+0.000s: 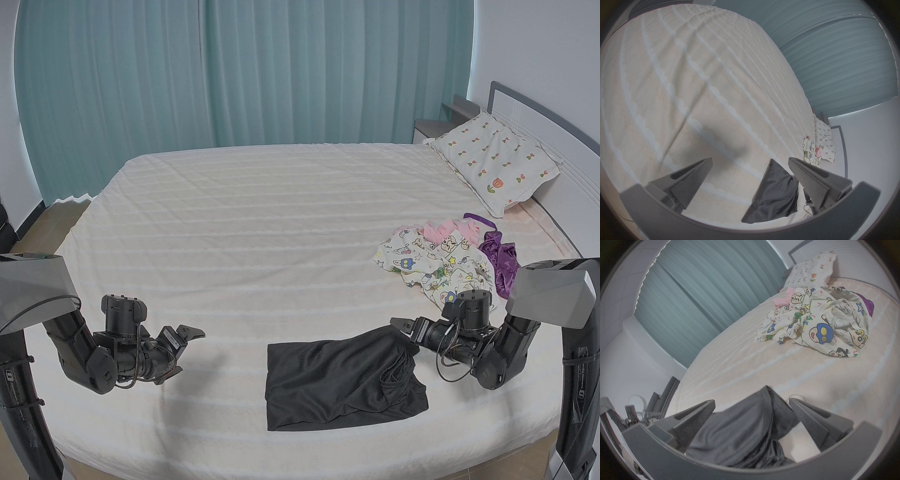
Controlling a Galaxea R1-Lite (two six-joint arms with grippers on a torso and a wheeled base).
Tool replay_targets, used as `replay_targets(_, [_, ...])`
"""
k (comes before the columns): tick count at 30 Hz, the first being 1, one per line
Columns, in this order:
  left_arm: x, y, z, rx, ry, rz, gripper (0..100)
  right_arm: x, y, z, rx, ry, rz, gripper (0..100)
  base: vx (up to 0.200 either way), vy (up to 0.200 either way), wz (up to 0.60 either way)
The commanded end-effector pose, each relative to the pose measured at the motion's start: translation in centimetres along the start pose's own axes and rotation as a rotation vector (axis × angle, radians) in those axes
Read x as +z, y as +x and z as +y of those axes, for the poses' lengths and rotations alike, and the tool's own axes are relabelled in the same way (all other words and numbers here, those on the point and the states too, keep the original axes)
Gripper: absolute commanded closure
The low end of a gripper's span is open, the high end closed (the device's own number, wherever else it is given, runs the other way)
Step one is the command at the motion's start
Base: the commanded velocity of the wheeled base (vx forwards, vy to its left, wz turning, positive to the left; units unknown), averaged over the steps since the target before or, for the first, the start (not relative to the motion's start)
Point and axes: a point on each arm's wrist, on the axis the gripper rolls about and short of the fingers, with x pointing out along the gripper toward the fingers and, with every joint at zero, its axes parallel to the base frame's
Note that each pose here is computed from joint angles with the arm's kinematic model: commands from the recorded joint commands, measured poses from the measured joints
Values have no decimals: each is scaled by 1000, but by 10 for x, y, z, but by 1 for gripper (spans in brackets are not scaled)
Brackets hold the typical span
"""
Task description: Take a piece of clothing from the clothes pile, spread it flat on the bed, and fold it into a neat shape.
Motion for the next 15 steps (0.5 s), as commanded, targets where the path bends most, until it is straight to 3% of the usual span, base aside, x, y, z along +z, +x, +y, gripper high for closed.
replay_targets(1, [0,1,1,2,0,2,0,-21,-7,8,14,-45,59,0,0,0,0])
replay_targets(5, [0,1,1,2,0,2,0,-25,-8,12,20,-57,69,0,0,0,0])
replay_targets(15, [-1,2,1,6,1,4,0,-34,-8,18,35,-201,89,0,-180,0,0])
